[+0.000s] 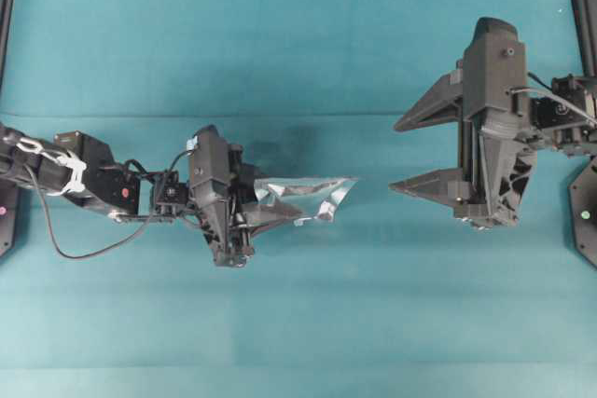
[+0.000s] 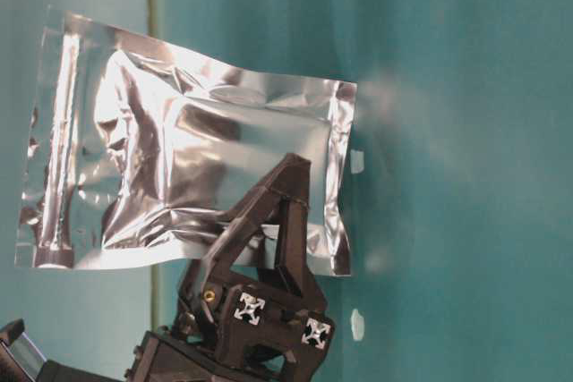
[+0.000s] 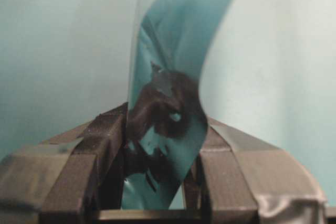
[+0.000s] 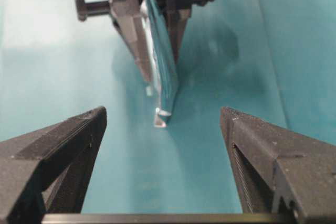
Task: Hand over the silver zip bag and make it stand upright.
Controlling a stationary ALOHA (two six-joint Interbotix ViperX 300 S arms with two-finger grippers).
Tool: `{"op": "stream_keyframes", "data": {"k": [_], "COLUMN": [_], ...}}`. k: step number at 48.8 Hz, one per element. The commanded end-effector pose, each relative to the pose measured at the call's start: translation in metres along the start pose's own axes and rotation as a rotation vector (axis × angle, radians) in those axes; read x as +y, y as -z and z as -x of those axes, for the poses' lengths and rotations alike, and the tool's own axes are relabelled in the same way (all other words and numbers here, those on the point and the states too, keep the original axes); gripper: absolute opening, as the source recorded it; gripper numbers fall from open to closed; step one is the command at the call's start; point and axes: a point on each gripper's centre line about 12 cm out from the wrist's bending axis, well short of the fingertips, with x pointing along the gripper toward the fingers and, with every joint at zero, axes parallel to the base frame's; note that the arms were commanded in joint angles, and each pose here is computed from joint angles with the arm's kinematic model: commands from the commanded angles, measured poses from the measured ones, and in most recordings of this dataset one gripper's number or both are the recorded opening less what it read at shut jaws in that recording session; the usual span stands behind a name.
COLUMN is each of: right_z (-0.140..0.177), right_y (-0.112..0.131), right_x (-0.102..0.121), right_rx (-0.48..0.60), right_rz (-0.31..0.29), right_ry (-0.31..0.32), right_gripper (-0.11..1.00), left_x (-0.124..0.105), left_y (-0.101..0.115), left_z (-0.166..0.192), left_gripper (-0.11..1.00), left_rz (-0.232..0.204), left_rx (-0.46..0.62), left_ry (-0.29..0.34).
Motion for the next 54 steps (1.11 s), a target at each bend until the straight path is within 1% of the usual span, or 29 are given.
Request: {"op": "stream_keyframes", "data": {"k": [1,54], "right_z": [0.0053,0.0051], "right_y": [-0.0058,-0.005], "right_x": [0.0014,0.0019], "right_rx": [-0.029,-0.026], "right_rz": [-0.007,-0.008], "right_ry": [-0.005,-0.007], "right_gripper": [0.88,0.88], "left_x": [-0.0055,-0.0047], "left_y": [-0.0017,-0.0011], "left_z": [-0.0008,-0.0011], "left_gripper": [0.3,0.3], "left_rz": [-0.004,-0.004], "left_rx": [-0.006,0.003], "left_ry": [0.016,0.012]}}
